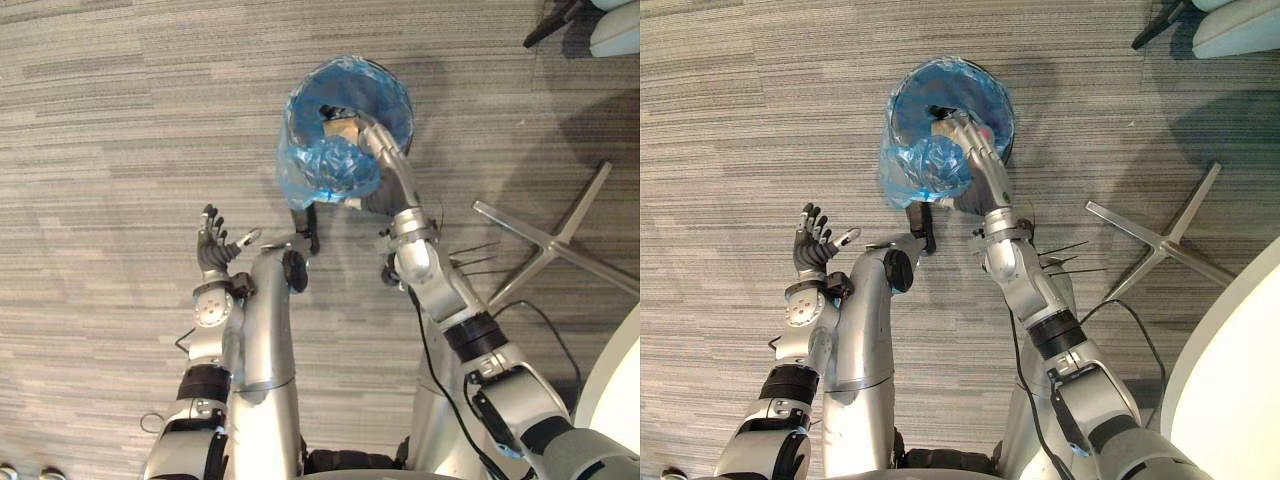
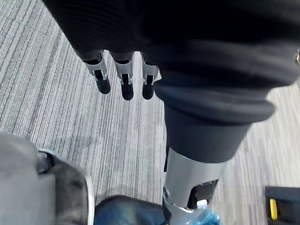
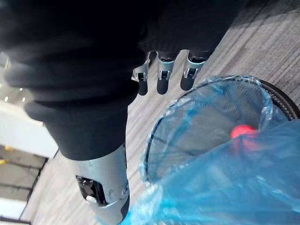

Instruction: Gather rubbish on tea table into small bin, then transfer packed bag to large trash can.

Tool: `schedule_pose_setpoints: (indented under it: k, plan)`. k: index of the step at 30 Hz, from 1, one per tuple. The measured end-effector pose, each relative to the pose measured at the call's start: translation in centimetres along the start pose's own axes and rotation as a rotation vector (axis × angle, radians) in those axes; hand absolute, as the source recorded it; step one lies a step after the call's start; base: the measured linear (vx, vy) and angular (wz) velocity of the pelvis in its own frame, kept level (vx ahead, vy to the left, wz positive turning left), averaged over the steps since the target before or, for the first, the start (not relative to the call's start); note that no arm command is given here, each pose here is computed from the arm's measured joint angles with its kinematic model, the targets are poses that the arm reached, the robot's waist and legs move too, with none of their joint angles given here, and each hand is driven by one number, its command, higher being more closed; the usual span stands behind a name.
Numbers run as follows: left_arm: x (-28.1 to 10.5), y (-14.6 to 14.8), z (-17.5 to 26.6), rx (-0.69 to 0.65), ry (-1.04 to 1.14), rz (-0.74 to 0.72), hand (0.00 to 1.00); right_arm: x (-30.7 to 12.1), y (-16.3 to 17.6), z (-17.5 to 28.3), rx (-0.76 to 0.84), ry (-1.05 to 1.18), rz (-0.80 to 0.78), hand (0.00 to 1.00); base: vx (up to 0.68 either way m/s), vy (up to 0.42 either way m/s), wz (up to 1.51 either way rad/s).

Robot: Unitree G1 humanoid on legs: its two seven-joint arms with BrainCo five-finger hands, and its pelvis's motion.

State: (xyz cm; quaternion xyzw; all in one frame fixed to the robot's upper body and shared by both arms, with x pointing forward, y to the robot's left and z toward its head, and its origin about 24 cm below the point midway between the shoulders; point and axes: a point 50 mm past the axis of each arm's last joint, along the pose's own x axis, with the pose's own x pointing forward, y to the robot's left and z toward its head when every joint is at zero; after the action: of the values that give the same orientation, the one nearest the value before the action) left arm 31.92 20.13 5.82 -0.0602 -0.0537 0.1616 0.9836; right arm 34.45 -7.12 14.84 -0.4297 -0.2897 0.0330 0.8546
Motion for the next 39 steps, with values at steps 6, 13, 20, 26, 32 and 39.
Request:
schedule_pose_setpoints:
  k: [6, 13, 20, 26, 32, 39]
  plan:
    - [0.3, -0.3, 0.5, -0.009, -0.017, -0.005, 0.00, 0.6, 1.5, -2.2, -0.106, 0.119, 0.089, 1.00, -0.01, 0.007, 0.02]
    - [1.5, -2.0, 2.3, -0.056, -0.068, -0.051, 0.00, 2.2, 1.4, -3.0, -0.162, 0.175, 0.130, 1.00, -0.04, 0.023, 0.10]
    - [1.4, -2.2, 2.4, -0.066, -0.073, -0.055, 0.00, 2.0, 1.4, -3.0, -0.114, 0.194, 0.115, 1.00, -0.05, 0.033, 0.01]
    - [0.9, -2.4, 1.7, -0.066, -0.056, -0.055, 0.00, 1.7, 0.0, -1.8, 0.023, 0.162, 0.001, 1.00, -0.04, 0.031, -0.03]
    - [-0.8, -2.4, -0.7, -0.045, 0.034, -0.058, 0.00, -0.2, 0.3, -0.2, 0.193, 0.127, -0.044, 1.00, -0.02, 0.011, -0.06]
    - [-4.6, -1.1, -5.0, 0.057, 0.188, -0.090, 0.00, -6.0, 2.5, 0.9, 0.527, 0.187, -0.017, 1.00, 0.06, -0.061, -0.05]
